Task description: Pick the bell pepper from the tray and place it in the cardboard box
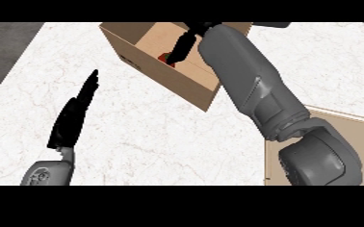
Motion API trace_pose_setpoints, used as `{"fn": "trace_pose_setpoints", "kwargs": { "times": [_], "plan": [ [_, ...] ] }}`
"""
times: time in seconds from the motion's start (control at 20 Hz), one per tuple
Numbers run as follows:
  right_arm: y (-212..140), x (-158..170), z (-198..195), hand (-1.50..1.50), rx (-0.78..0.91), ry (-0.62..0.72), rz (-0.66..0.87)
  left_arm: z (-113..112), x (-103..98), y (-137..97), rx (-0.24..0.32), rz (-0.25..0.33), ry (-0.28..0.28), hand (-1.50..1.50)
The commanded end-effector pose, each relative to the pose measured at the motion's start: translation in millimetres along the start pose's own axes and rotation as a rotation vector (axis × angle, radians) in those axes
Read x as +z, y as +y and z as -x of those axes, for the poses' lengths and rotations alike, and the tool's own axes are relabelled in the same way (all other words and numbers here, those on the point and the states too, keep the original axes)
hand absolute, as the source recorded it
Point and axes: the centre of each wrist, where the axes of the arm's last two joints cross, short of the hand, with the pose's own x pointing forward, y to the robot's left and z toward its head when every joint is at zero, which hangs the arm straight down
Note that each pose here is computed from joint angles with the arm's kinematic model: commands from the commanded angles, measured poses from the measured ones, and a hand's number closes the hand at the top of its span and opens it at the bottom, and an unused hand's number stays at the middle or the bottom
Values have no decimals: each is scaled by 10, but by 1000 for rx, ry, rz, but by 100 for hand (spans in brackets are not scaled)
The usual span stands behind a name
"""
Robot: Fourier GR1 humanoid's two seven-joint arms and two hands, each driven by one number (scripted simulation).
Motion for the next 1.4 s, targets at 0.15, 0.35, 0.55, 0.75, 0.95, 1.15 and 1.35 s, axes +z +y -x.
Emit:
{"fn": "trace_pose_setpoints", "kwargs": {
  "times": [0.15, 0.35, 0.55, 0.75, 0.95, 1.15, 1.35],
  "plan": [
    [-9, 42, 102, -150, -298, 2, 236, -59, 37, -139, 2, -14, -20, 0],
    [-301, 61, 83, -150, -470, -43, 307, 56, 37, 82, -4, -37, 12, 0],
    [-581, 250, 386, -150, -577, -31, 420, 92, 104, 91, 0, -36, 16, 0],
    [-834, 463, 660, -150, -592, 27, 516, 43, 75, 43, 7, -36, 5, 0],
    [-1344, 780, 872, -150, -619, 46, 580, 7, 44, 128, 6, -30, 1, 0],
    [-1517, 1163, 1239, -150, -616, 38, 586, -9, 41, 113, 6, -47, -11, 0],
    [-1716, 1325, 1289, -150, -581, 21, 563, 21, 71, -54, 6, -5, -10, 0]
  ]
}}
